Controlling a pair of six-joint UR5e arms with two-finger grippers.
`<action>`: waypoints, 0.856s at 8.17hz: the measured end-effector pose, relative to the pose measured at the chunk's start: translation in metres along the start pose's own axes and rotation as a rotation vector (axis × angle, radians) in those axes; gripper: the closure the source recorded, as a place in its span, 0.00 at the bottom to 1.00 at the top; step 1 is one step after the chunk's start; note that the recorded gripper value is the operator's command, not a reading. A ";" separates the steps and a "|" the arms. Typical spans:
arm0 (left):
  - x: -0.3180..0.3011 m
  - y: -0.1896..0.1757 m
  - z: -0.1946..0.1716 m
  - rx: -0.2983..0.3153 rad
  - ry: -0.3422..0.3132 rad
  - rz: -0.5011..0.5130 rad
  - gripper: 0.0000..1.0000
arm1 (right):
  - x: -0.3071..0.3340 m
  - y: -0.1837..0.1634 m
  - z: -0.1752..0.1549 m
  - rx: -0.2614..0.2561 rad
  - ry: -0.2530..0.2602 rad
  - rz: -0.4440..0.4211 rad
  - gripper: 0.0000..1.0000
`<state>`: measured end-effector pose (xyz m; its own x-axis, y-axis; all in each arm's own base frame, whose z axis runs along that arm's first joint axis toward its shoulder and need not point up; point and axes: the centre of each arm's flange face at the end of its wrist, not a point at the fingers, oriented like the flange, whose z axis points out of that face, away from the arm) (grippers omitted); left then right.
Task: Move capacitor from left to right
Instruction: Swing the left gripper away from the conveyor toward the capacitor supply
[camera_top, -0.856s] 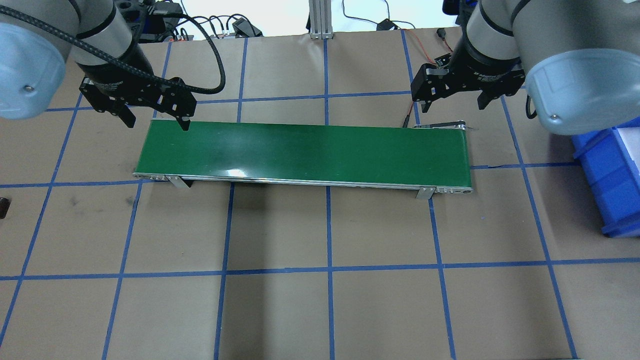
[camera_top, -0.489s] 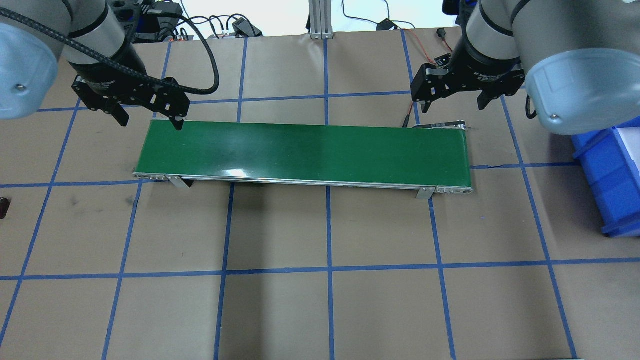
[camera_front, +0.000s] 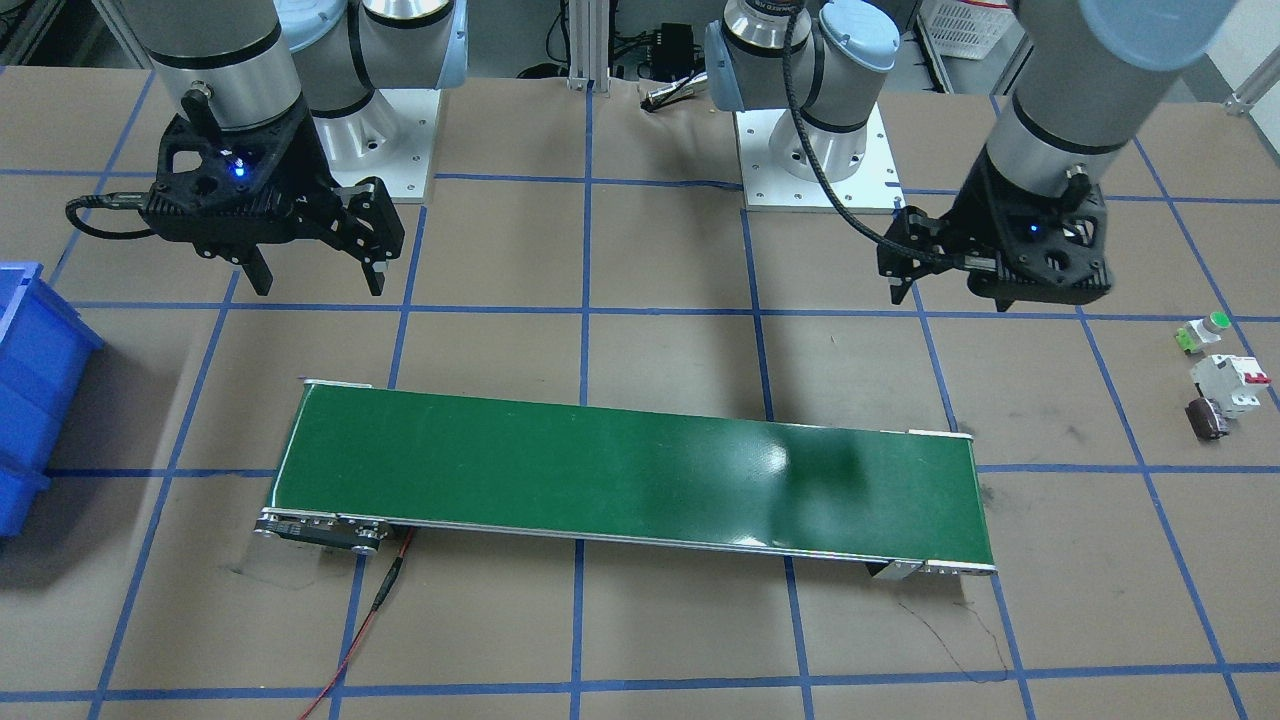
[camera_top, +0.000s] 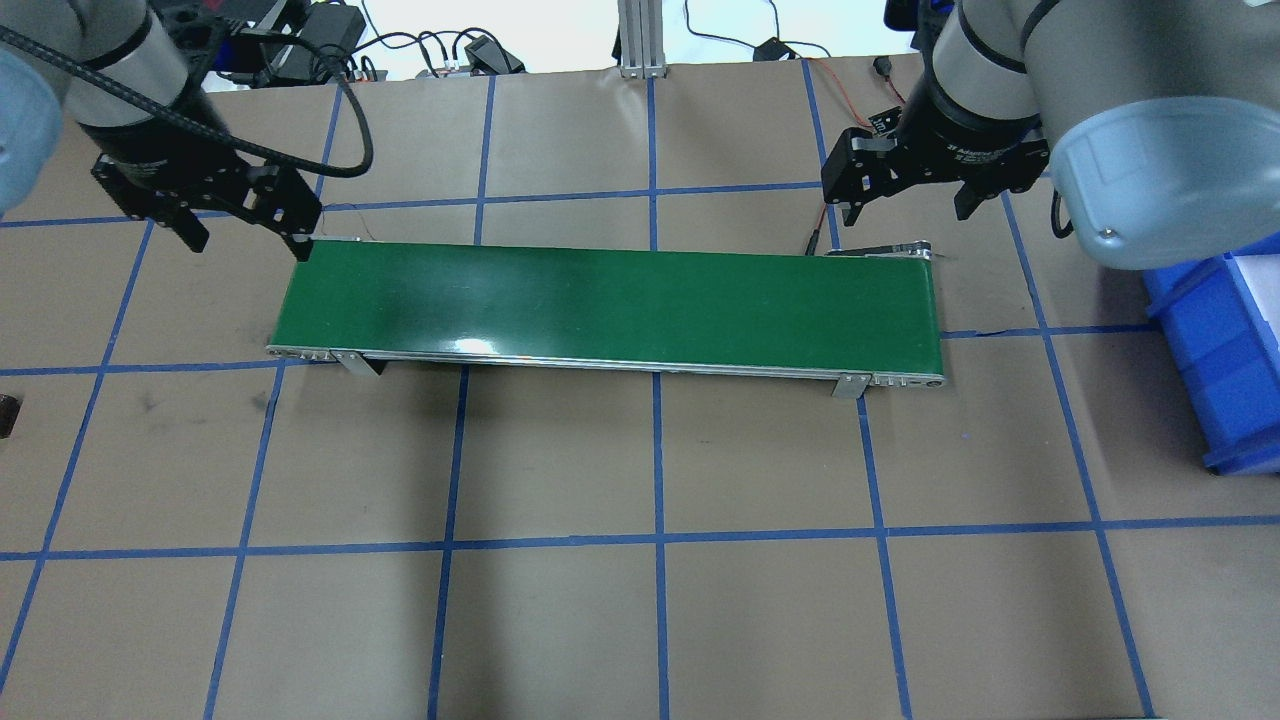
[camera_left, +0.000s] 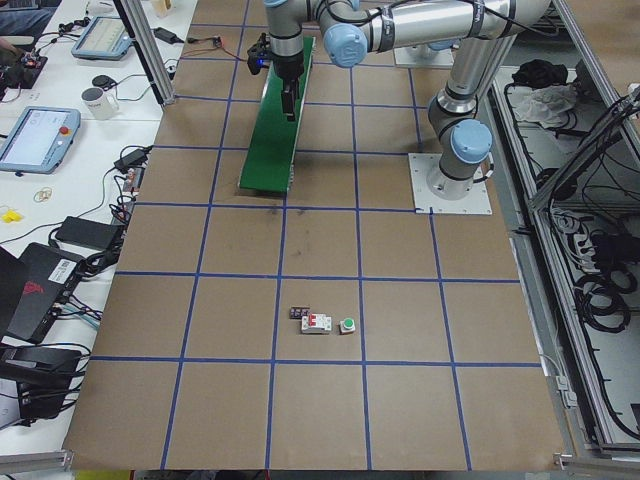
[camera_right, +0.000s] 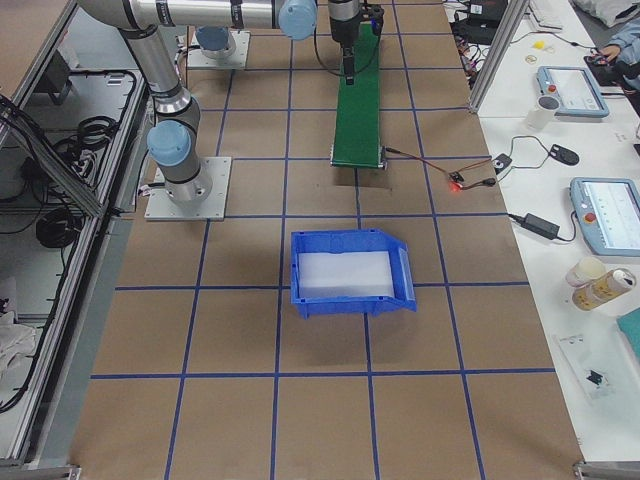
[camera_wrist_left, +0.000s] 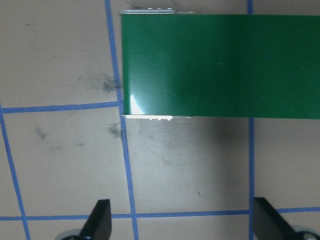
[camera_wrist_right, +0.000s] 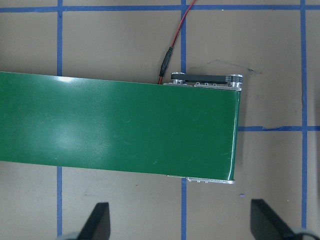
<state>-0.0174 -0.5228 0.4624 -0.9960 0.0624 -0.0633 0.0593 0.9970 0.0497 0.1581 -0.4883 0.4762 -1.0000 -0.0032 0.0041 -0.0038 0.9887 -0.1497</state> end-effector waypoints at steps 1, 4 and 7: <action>-0.040 -0.005 0.016 -0.018 0.006 -0.038 0.00 | 0.000 0.000 0.000 0.000 0.000 0.000 0.00; -0.187 -0.013 0.081 -0.006 -0.014 -0.037 0.00 | 0.000 0.000 0.000 0.000 0.001 -0.002 0.00; -0.312 0.007 0.152 -0.019 -0.037 -0.038 0.00 | 0.000 0.000 0.000 0.000 0.001 -0.004 0.00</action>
<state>0.3037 -0.5282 0.3311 -0.9944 0.0265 -0.1025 0.0199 0.9976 0.0656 0.1579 -0.4881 0.4759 -1.0000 -0.0069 0.0060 -0.0077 0.9888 -0.1493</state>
